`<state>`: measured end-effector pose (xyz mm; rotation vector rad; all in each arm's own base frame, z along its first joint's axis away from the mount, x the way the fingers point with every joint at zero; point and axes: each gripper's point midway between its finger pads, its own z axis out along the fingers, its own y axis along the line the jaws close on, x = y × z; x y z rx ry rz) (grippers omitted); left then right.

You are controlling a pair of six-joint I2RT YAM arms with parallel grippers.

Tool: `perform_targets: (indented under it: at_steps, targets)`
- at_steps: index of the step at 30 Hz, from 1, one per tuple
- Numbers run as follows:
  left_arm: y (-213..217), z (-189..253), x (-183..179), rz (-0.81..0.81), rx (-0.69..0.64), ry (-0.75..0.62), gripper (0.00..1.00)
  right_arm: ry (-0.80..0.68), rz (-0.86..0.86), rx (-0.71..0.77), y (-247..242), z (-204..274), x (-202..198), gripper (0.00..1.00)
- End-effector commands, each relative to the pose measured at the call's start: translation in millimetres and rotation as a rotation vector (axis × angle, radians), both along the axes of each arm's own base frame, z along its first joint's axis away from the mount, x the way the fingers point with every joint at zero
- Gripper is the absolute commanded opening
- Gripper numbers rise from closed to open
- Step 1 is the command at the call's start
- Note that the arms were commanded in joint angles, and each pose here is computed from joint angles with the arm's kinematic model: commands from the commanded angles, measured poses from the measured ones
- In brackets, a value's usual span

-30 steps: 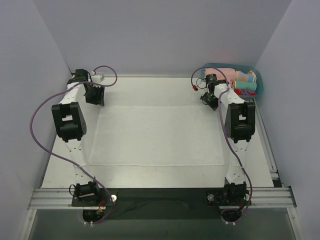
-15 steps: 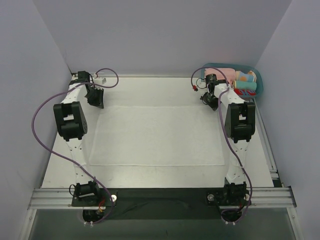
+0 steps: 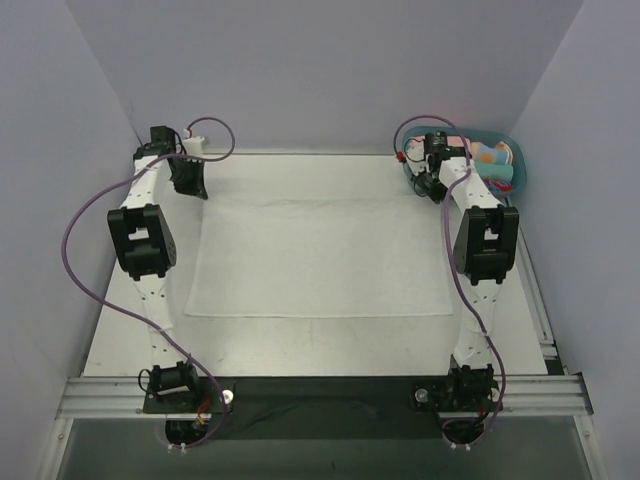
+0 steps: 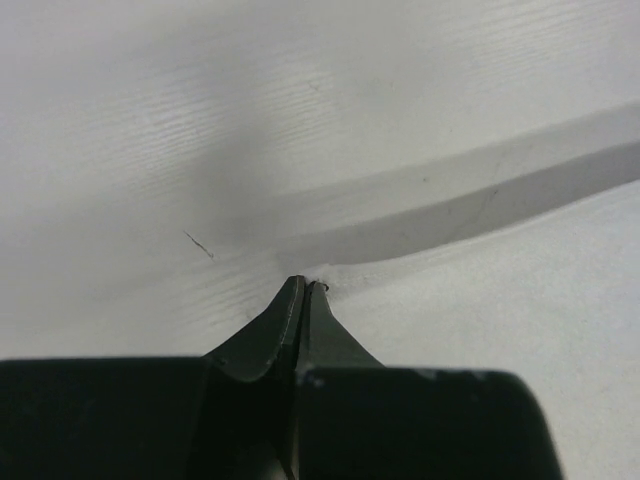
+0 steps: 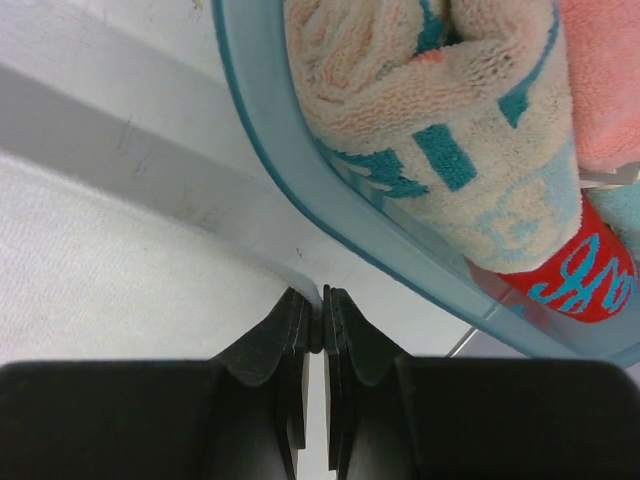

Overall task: Roll the towels
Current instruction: Fold the towel

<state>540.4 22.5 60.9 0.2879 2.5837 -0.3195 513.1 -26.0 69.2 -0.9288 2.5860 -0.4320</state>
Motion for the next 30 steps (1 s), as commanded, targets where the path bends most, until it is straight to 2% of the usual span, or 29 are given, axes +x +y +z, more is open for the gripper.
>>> perform_targets:
  at_steps: [1, 6, 7, 8, 10, 12, 13, 21, 26, 30]
  targets:
    - [0, 36, 22, -0.003, -0.023, -0.102, 0.0, -0.031, -0.005, -0.031, -12, 19, 9, 0.0]
    - [-2, 82, 34, -0.017, -0.051, -0.207, 0.0, -0.066, 0.017, -0.007, -13, 39, 10, 0.0]
    - [-2, 87, 31, -0.025, -0.059, -0.213, 0.0, -0.091, 0.031, 0.002, -11, 53, 7, 0.0]
    - [-4, 99, 24, -0.043, -0.057, -0.226, 0.0, -0.063, 0.046, 0.008, -10, 48, -3, 0.0]
    - [-8, 90, 7, -0.07, -0.065, -0.187, 0.0, -0.077, 0.072, 0.031, -5, 62, -16, 0.0]
    - [-6, 105, -8, -0.098, -0.046, -0.206, 0.0, -0.026, 0.092, 0.026, -6, 52, -38, 0.0]
    - [-7, 91, -22, -0.103, -0.057, -0.161, 0.0, -0.032, 0.121, 0.062, 1, 58, -46, 0.0]
    - [24, 92, -89, -0.084, -0.039, -0.097, 0.0, 0.143, 0.237, 0.13, 5, 37, -127, 0.0]
    - [26, 64, -130, -0.116, -0.015, 0.017, 0.0, 0.347, 0.285, 0.198, 12, 14, -177, 0.0]
    - [27, 30, -148, -0.086, -0.014, 0.134, 0.0, 0.465, 0.254, 0.236, 16, -5, -194, 0.0]
